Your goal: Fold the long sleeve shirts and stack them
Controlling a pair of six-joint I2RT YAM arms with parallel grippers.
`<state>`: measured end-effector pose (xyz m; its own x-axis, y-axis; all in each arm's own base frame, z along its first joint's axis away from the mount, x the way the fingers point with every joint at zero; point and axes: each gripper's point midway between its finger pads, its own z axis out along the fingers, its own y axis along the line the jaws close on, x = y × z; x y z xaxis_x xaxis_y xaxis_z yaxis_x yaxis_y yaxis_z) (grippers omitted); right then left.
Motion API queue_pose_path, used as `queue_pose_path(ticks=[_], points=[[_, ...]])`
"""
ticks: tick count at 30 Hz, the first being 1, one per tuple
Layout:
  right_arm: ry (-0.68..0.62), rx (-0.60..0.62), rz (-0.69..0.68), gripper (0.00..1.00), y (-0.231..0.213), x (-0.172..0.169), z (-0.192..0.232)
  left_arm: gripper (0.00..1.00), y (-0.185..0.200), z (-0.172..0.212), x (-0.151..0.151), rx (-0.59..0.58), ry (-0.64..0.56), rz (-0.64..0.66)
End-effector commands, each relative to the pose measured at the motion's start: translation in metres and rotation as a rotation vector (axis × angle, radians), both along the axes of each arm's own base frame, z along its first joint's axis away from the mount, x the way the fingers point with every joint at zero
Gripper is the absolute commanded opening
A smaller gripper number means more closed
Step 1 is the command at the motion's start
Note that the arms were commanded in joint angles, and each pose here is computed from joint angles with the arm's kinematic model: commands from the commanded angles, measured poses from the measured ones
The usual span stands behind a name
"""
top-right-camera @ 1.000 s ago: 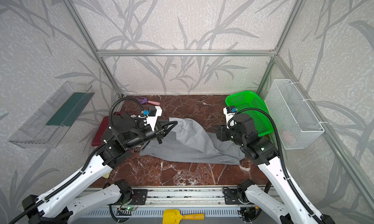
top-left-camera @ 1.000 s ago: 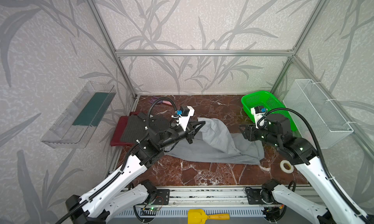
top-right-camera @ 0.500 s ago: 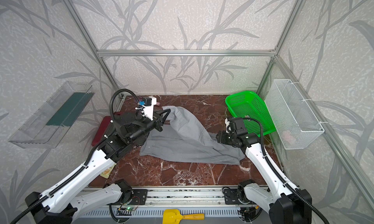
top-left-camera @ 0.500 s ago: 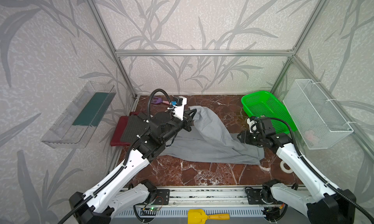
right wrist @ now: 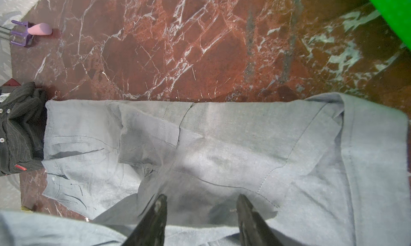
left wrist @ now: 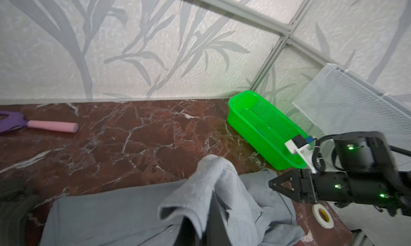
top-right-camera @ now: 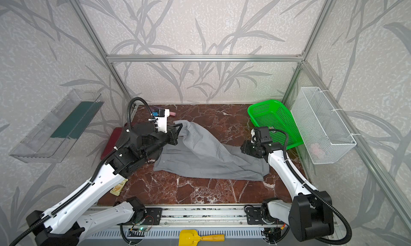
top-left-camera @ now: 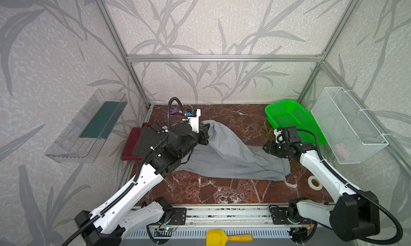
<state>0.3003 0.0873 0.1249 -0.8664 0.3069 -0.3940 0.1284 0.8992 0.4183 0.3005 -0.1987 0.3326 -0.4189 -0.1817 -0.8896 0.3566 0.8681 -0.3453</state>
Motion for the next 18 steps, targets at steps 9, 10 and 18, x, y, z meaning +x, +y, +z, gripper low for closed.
queue_pose_path(ticks=[9,10,18], points=[[-0.001,-0.067,-0.007,0.51,-0.009,0.017,-0.007,0.00,0.033,-0.063,0.048,0.041,0.136,0.177],[0.006,-0.071,-0.007,0.51,-0.010,0.019,-0.008,0.00,0.037,-0.068,0.051,0.040,0.140,0.194],[0.043,-0.078,0.000,0.51,-0.010,0.024,-0.014,0.00,0.075,-0.122,0.062,0.063,0.195,0.312]])
